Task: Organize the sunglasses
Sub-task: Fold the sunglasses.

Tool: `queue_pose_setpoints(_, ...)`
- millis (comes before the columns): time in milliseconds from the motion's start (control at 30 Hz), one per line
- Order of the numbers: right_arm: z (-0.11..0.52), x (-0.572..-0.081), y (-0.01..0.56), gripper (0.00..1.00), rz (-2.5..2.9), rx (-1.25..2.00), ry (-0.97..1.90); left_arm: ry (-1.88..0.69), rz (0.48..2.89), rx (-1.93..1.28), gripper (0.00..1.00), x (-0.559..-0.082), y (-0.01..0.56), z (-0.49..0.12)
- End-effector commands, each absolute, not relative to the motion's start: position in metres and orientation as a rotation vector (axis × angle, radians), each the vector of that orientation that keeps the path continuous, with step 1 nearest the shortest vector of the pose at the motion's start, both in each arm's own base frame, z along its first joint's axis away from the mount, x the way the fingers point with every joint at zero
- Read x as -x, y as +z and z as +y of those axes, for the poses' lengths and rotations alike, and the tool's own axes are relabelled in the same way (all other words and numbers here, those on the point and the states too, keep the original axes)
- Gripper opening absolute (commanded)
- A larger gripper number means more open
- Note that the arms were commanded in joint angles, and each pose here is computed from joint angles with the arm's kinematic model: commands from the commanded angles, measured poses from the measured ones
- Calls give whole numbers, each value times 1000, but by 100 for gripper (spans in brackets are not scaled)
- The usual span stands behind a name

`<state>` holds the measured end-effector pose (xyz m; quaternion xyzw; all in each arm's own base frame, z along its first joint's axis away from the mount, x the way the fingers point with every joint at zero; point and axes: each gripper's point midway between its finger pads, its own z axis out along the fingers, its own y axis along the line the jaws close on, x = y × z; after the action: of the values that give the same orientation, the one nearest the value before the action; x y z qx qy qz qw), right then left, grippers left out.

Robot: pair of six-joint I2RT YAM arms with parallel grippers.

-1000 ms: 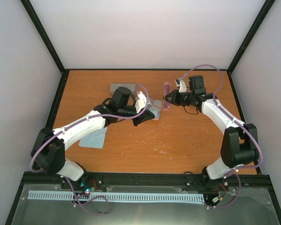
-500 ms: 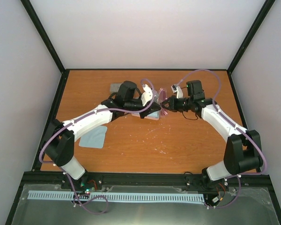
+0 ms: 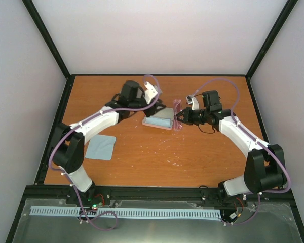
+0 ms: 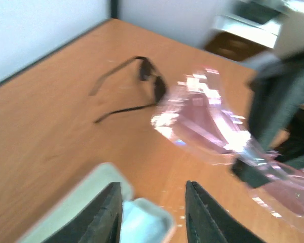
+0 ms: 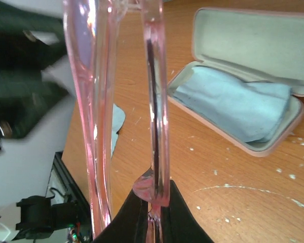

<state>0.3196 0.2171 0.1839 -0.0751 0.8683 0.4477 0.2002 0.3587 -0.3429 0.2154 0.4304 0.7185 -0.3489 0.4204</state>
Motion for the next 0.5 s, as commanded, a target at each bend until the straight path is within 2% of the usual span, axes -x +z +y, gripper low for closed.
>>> queue_pose_setpoints(0,197,-333,184,3,2408,93,1138,-662,1717,-912,30,-415,283,-284)
queue_pose_setpoints(100,195,-345,179,3,2412,44,1123,-517,1879,-899,14,-454,249,-238)
queue_pose_setpoints(200,198,-352,175,3,2412,26,1140,-414,2017,-930,4,-481,205,-207)
queue_pose_setpoints(467,207,-356,169,3,2423,43,1163,-450,2125,-1054,4,-493,143,-208)
